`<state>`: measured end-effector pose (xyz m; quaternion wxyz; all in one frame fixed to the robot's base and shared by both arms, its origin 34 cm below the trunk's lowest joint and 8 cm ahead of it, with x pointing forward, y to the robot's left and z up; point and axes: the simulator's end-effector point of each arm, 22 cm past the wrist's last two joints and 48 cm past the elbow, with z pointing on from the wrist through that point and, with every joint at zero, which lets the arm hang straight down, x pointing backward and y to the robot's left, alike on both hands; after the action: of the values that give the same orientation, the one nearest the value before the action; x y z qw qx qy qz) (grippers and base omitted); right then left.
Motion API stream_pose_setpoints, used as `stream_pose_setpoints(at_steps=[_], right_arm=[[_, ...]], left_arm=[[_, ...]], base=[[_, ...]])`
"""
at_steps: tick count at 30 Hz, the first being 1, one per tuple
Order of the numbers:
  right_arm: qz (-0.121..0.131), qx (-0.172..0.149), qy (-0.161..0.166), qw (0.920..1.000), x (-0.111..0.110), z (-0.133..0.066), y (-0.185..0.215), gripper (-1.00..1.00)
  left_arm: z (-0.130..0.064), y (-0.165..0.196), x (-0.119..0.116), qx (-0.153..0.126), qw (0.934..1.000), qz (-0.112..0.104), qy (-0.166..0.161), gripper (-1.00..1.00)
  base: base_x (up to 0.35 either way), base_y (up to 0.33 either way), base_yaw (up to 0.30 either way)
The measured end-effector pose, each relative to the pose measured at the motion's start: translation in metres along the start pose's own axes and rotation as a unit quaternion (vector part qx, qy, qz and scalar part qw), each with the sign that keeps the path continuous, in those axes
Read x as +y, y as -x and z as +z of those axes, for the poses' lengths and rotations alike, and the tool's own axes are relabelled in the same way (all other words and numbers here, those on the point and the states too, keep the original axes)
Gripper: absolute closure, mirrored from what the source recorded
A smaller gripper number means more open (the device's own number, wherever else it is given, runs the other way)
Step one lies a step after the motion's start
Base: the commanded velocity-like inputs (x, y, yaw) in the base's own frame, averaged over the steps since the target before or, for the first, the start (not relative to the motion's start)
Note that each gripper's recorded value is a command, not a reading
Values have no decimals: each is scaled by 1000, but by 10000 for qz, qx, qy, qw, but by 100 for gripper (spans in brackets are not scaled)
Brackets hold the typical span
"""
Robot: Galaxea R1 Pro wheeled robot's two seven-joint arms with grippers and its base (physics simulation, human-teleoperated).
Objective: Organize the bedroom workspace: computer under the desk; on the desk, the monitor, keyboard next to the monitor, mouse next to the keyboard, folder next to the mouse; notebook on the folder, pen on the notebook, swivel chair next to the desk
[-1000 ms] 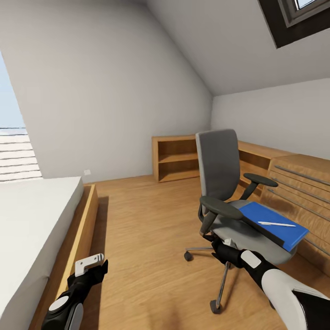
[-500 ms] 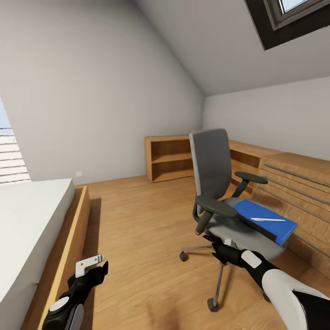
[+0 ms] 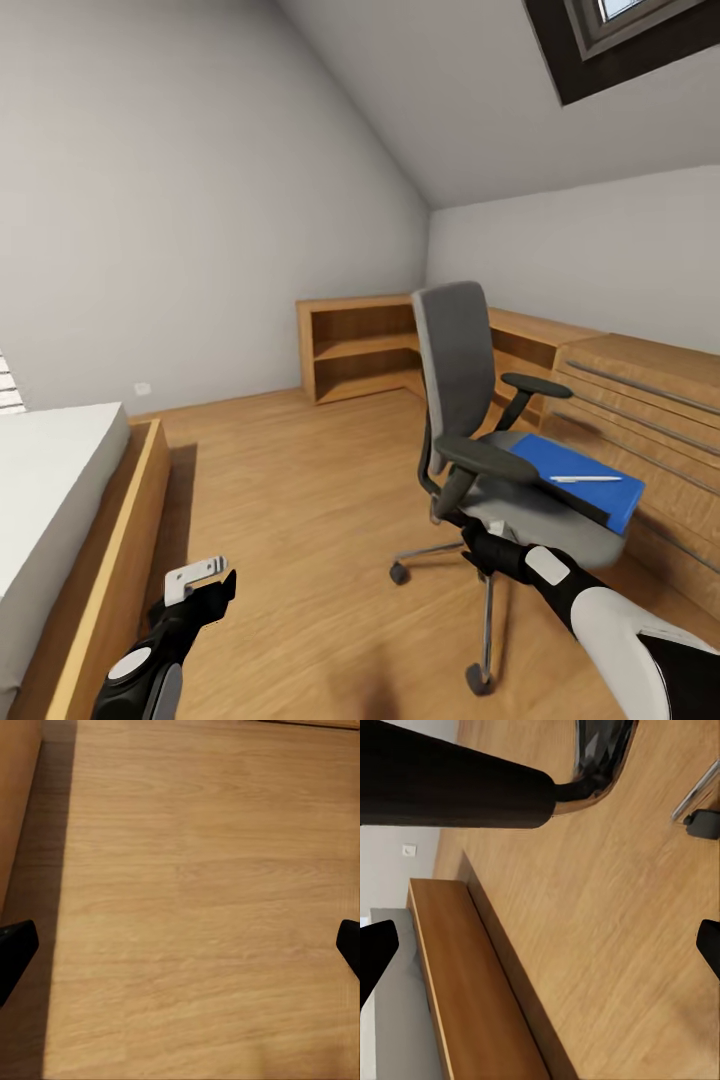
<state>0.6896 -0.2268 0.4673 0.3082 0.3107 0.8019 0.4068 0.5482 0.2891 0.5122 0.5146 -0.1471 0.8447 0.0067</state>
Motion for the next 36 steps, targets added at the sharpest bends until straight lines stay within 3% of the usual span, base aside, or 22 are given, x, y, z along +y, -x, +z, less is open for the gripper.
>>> stream_pose_setpoints(at_steps=[19,36], right_arm=[[16,-2,16,10000,1,0,0,-100],[16,8,8,10000,0,1,-1,-100]], left_arm=[[1,-2,0,33,10000,-3,-2,-100],[1,-4,-1,55,10000,-7,-4,-100]], base=[[286,0,0],[-246,0,0]])
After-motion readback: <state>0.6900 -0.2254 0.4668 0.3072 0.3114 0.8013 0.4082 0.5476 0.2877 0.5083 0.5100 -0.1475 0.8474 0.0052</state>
